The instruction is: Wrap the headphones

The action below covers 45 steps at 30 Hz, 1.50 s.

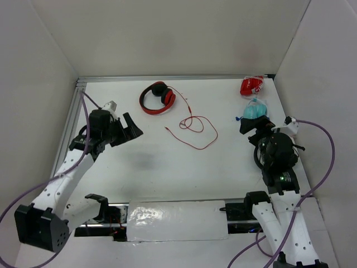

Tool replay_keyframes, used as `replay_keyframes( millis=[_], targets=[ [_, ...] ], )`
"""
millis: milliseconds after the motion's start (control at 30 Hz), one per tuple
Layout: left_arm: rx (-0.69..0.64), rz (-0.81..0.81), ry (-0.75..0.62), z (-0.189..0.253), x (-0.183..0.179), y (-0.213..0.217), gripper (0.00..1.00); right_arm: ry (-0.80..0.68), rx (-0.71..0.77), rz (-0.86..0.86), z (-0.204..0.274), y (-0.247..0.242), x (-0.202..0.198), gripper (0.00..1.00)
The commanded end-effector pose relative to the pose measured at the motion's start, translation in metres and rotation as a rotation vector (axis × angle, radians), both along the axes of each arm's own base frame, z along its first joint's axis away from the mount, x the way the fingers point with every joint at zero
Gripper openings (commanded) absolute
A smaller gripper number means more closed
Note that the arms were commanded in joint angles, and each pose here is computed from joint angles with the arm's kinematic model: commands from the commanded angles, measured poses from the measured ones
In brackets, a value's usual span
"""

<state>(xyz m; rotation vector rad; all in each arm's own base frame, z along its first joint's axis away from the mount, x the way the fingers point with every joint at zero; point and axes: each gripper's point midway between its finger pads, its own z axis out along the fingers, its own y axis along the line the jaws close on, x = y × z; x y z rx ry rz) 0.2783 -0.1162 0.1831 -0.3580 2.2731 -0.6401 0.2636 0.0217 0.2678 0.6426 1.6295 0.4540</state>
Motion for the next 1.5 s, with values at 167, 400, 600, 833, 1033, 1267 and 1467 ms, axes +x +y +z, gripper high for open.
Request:
replay_keyframes(
  millis=[167, 400, 600, 833, 1033, 1267, 1467],
  targets=[
    [0.031, 0.053, 0.035, 0.001, 0.083, 0.004, 0.99, -0.052, -0.011, -0.077, 0.016, -0.012, 0.011, 1.00],
    [0.131, 0.153, 0.189, -0.047, 0.183, 0.020, 0.98, -0.108, -0.054, -0.058, 0.012, -0.012, 0.008, 1.00],
    [0.128, 0.189, 0.232, -0.071, 0.250, 0.027, 0.89, -0.045, -0.088, -0.037, -0.002, -0.009, 0.016, 1.00],
    [0.185, 0.163, 0.283, -0.126, 0.287, 0.021, 0.83, 0.033, -0.107, -0.044, -0.019, -0.010, 0.026, 1.00],
    [0.211, 0.126, 0.273, -0.148, 0.288, 0.019, 0.72, 0.061, -0.117, -0.062, -0.025, -0.013, 0.030, 1.00],
    [0.282, 0.081, 0.231, -0.149, 0.293, 0.013, 0.26, 0.066, -0.123, -0.068, -0.027, -0.014, 0.030, 1.00],
    [0.295, 0.082, 0.182, -0.118, 0.291, 0.006, 0.00, 0.038, -0.147, -0.050, -0.022, -0.012, 0.027, 1.00]
  ],
)
